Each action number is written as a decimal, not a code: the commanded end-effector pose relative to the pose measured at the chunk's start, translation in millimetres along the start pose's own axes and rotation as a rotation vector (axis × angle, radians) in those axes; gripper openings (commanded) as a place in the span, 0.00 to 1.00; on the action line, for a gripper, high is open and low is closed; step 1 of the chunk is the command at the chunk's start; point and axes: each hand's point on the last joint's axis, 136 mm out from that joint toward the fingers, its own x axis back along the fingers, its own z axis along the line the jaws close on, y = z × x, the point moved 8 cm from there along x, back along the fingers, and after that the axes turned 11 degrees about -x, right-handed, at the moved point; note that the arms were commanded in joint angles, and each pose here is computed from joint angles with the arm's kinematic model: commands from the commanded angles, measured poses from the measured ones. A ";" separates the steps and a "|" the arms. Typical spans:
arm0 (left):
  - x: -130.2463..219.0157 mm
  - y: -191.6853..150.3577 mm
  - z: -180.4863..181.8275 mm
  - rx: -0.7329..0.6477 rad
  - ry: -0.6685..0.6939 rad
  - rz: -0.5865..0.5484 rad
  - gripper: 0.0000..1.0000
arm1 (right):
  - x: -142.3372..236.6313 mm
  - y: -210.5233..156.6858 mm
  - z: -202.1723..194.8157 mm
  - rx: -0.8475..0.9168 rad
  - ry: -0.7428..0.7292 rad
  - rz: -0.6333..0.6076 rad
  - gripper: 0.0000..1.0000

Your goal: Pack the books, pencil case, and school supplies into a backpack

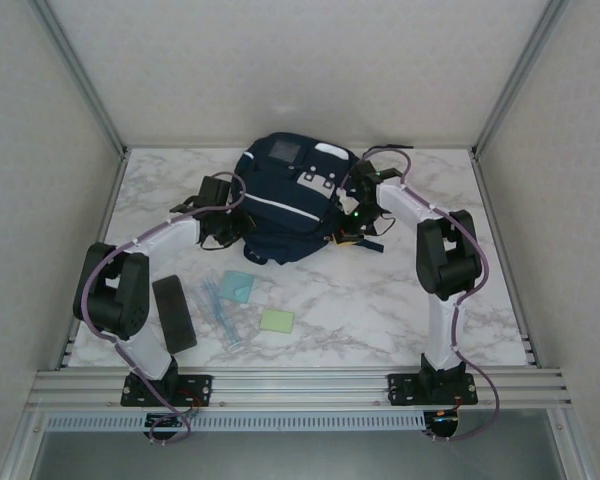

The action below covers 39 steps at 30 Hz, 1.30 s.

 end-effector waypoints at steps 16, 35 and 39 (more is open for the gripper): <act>77.9 16.4 21.8 0.051 0.178 -0.145 1.00 | 7.7 -17.0 1.1 -0.015 0.053 -0.152 0.10; 21.4 -53.6 -43.7 0.420 -0.013 -0.225 0.72 | -13.6 -31.0 20.4 -0.046 -0.031 -0.315 0.42; 0.0 -57.2 -39.9 0.470 0.038 -0.194 0.71 | -10.1 -42.3 15.2 -0.078 -0.045 -0.330 0.42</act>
